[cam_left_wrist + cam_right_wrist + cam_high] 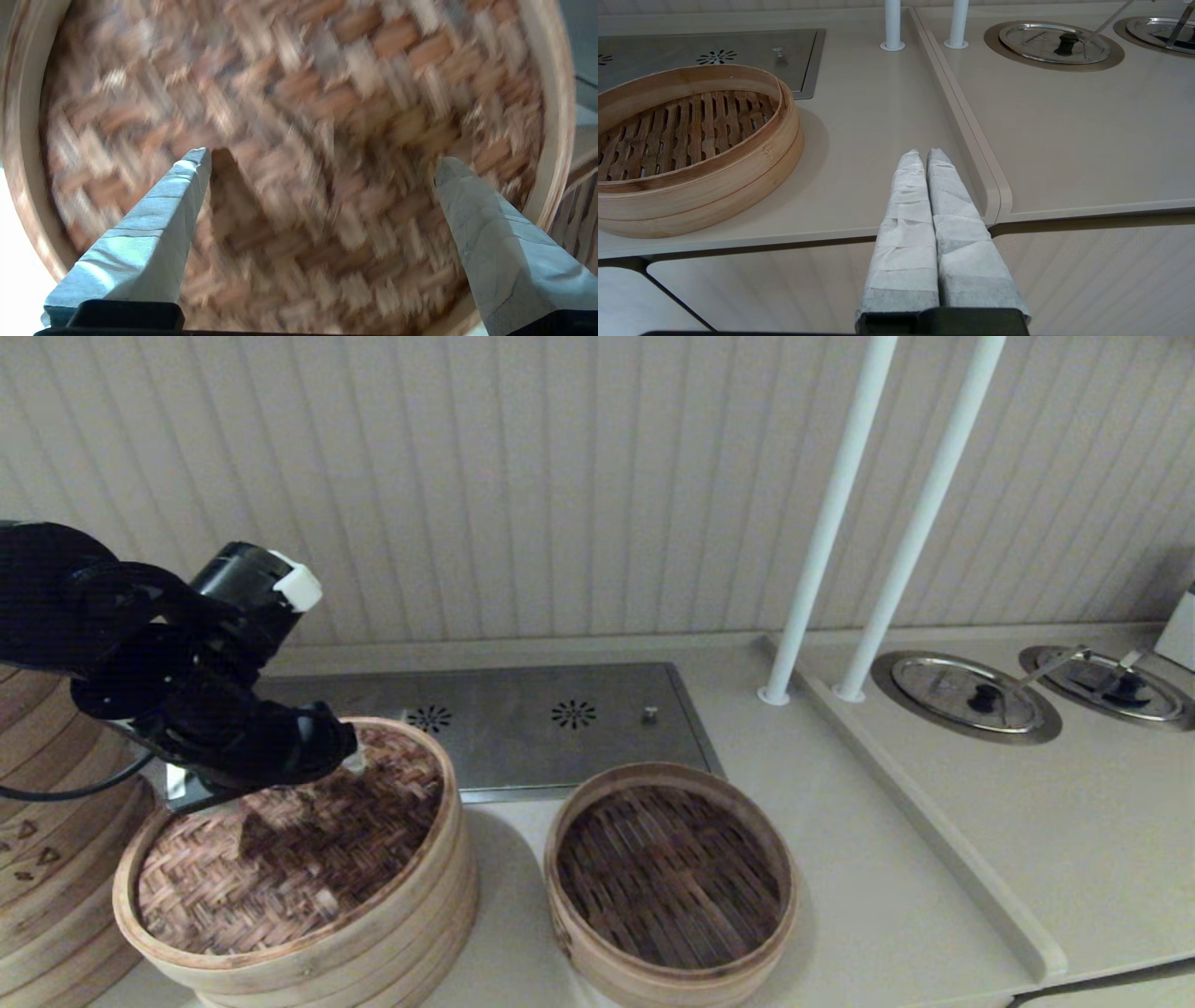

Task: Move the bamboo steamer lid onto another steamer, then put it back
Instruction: Pick up the steamer

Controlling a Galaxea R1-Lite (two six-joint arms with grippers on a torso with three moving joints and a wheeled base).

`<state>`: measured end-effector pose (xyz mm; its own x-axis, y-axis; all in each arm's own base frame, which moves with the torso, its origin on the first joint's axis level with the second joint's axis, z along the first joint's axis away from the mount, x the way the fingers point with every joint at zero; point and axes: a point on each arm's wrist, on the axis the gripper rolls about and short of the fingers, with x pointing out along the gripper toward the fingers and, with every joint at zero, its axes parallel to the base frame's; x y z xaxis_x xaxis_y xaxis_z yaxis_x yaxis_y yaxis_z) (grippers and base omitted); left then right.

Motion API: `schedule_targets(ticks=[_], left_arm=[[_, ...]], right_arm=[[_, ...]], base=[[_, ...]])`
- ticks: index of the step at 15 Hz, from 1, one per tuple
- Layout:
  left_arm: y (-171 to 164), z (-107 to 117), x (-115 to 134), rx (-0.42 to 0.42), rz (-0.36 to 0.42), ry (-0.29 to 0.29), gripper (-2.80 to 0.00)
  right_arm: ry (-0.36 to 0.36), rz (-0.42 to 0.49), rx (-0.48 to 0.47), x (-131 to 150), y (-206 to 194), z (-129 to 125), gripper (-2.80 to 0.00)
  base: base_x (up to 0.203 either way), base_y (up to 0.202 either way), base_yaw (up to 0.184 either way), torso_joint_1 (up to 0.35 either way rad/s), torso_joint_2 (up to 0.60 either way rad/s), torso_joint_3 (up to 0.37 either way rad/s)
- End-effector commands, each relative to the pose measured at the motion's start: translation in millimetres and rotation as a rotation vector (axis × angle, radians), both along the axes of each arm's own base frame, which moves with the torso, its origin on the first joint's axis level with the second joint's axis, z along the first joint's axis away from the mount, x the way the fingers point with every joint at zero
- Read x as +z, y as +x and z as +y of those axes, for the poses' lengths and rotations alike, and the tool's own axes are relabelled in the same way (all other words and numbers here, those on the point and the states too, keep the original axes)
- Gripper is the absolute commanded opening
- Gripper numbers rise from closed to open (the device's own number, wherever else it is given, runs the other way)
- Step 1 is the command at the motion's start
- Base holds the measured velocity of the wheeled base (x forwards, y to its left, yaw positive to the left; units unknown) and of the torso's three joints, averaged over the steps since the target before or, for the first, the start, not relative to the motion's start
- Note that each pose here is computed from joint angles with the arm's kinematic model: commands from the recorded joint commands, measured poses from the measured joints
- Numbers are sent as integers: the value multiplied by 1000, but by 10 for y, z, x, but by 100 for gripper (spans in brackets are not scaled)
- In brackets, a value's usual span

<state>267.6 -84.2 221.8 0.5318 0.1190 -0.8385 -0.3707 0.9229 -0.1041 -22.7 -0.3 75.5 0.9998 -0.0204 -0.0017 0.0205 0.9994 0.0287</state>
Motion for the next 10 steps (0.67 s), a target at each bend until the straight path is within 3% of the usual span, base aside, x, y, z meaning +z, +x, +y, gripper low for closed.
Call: schedule_targets(ticks=[1,8,9,10], left_arm=[[44,5,-31,-18,3,16,0],[11,11,3,-44,-5,21,0],[13,10,-5,-43,-2,23,-280],[9,12,-5,-43,-2,23,-280]], right_arm=[[0,4,0,-8,3,0,-280],[0,4,0,-8,3,0,-280],[0,4,0,-8,3,0,-280],[2,3,0,-5,2,0,-280]], base=[[0,0,0,0,0,0],[0,0,0,0,0,0],[0,0,0,0,0,0],[0,0,0,0,0,0]])
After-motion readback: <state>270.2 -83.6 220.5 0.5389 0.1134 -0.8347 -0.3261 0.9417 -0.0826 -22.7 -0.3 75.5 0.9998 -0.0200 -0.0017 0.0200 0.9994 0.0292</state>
